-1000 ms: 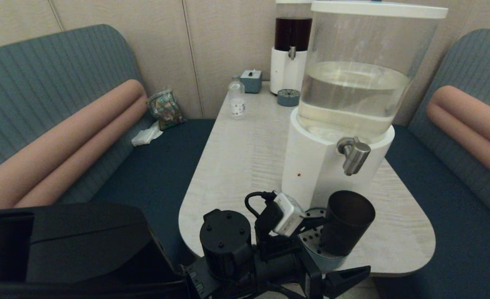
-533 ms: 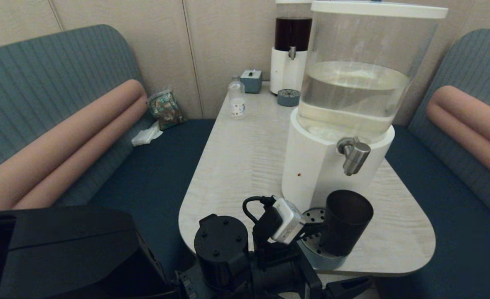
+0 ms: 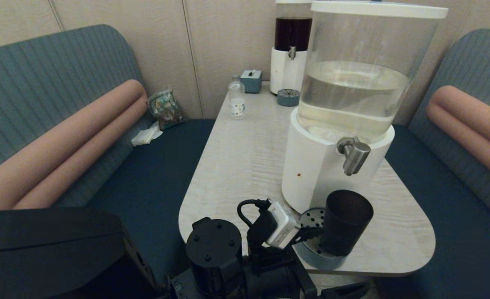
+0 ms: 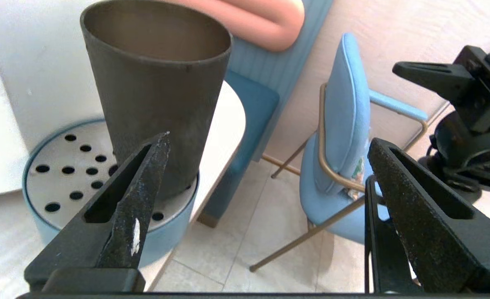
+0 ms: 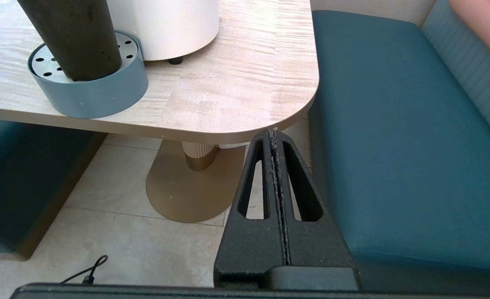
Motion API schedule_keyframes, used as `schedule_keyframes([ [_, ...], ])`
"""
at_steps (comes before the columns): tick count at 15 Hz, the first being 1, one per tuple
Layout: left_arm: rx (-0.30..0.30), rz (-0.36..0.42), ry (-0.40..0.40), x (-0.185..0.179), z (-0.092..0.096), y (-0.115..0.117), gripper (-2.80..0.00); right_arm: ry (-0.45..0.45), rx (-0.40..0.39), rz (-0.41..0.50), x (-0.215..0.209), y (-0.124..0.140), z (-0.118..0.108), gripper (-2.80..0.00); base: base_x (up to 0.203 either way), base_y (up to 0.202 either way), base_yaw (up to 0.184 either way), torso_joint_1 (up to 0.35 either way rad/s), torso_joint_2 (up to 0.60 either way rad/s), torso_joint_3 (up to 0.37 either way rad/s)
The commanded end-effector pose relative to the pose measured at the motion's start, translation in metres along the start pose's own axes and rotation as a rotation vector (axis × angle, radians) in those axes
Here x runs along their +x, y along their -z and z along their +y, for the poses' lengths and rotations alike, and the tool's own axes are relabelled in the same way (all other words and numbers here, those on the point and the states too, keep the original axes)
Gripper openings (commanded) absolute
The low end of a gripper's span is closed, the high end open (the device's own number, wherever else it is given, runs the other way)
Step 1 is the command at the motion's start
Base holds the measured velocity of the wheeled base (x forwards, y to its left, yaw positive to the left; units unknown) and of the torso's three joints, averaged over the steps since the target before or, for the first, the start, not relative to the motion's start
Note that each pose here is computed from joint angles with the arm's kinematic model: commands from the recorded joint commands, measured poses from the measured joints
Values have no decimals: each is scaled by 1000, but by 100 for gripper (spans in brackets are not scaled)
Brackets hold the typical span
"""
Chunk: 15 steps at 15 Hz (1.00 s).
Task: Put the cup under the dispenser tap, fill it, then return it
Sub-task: Turn on the faucet
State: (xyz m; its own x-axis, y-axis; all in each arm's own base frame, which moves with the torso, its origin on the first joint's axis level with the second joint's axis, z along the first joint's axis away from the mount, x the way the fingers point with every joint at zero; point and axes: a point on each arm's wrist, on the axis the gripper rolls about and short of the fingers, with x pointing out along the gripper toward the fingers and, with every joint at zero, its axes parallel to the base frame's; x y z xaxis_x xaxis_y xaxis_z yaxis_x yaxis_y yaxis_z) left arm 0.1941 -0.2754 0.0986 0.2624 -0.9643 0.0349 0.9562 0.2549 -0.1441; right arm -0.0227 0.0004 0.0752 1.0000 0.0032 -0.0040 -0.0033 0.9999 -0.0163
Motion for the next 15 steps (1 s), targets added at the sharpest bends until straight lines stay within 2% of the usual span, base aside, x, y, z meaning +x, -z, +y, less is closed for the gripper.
schedule_keyframes([
  [1, 1, -4, 3, -5, -2, -3, 0, 0, 0, 2, 0, 0, 0, -280, 0, 0, 0, 0, 0, 0],
  [15, -5, 13, -3, -27, -11, -8, 0, 0, 0, 2, 0, 0, 0, -280, 0, 0, 0, 0, 0, 0],
])
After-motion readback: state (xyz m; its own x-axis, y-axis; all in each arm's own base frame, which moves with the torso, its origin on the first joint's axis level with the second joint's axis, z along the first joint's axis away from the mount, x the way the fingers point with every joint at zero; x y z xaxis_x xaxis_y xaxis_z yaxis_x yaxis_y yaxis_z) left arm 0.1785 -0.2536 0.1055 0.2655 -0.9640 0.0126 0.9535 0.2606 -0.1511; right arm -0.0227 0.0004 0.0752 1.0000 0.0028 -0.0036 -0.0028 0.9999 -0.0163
